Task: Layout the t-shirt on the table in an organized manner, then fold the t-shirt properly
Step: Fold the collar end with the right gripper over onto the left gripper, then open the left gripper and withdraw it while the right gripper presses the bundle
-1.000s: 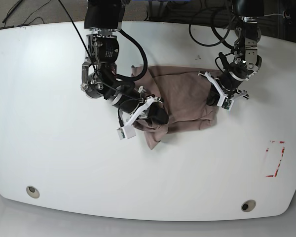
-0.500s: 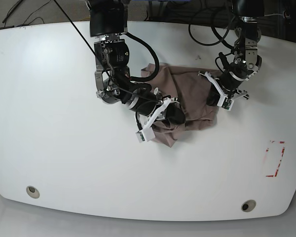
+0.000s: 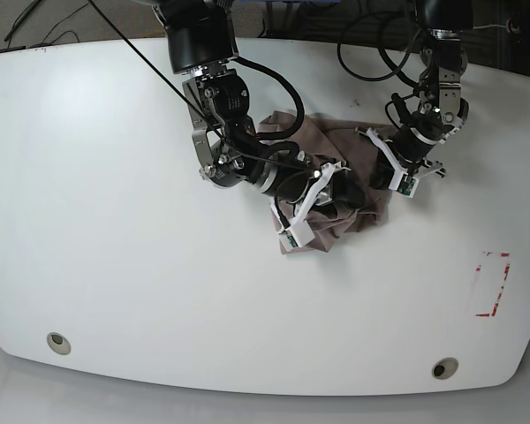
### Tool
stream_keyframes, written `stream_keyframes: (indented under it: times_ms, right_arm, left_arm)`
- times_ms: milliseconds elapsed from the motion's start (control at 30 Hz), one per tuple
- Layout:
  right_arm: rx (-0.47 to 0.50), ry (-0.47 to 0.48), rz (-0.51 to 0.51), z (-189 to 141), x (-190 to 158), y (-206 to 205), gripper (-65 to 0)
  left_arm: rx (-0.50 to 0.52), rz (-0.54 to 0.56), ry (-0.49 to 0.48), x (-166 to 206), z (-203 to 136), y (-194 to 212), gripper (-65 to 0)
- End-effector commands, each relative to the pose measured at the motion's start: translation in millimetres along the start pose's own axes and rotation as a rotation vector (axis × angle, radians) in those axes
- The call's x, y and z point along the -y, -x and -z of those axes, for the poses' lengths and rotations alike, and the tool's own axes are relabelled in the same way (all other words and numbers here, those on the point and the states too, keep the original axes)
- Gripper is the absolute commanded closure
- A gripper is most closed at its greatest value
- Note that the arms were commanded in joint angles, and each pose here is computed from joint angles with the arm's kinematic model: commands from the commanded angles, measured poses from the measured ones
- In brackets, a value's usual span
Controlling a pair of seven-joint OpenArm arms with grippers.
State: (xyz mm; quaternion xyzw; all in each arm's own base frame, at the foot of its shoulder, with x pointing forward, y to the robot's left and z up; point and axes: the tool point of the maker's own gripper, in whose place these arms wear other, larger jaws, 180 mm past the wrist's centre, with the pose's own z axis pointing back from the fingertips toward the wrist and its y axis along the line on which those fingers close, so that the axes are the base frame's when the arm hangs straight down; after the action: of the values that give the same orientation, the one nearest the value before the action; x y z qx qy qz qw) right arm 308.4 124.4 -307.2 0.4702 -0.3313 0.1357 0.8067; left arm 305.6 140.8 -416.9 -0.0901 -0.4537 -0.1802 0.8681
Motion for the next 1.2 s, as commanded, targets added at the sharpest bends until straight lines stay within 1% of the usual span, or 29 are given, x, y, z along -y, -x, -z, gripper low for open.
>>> stream_keyframes:
  times_ms: [0,100,200,300,400,467,533,633,767,933,1033,1167]
  right_arm:
    - [0.044,-0.053,-0.047,5.0,-18.8,-21.6,-18.1]
    - [0.021,-0.063,-0.064,11.4,-24.3,-20.5,-22.9]
    - [0.002,-0.059,-0.07,18.7,-27.9,-23.8,-30.5]
    - [-0.012,-0.067,-0.1,24.7,-37.8,-29.0,-37.5]
    - [-0.013,-0.092,-0.159,27.7,-55.1,-36.4,-40.8]
    - [0.011,-0.103,-0.208,25.2,-65.2,-50.4,-40.6]
    - [0.028,-0.101,-0.238,22.3,-69.6,-57.2,-40.6]
    - [0.041,-0.079,-0.279,14.7,-65.3,-63.9,-40.6]
    - [0.028,-0.022,-0.321,4.6,-43.0,-68.5,-40.1]
    - [0.005,0.043,-0.347,-8.7,-14.7,-66.4,-36.4]
    - [0.018,0.076,-0.361,-17.6,0.2,-69.4,-34.0]
    - [0.019,0.116,-0.373,-29.7,18.9,-68.9,-32.6]
  left_arm:
    - [0.001,0.016,-0.01,-3.4,-1.0,-3.7,0.0]
    - [0.002,0.017,-0.01,-3.4,-1.1,-4.3,0.0]
    - [0.002,0.017,-0.01,-3.4,-1.1,-4.3,0.0]
    - [0.003,0.015,-0.01,-3.3,-1.1,-4.4,0.0]
    - [0.005,0.017,-0.01,-3.5,-1.0,-5.7,0.0]
    - [0.005,0.017,-0.01,-3.5,-1.0,-5.7,0.0]
    - [0.007,0.016,-0.013,-4.9,-1.2,-6.4,0.0]
    - [0.026,0.024,-0.021,-7.1,-2.9,-14.4,0.0]
    - [0.078,0.053,-0.036,-10.5,-9.2,-35.7,0.0]
    - [0.15,0.071,-0.104,-32.0,-24.4,-63.4,0.0]
    - [0.193,0.079,-0.141,-45.1,-30.2,-81.5,0.0]
    - [0.235,0.091,-0.171,-54.1,-37.3,-98.5,0.0]
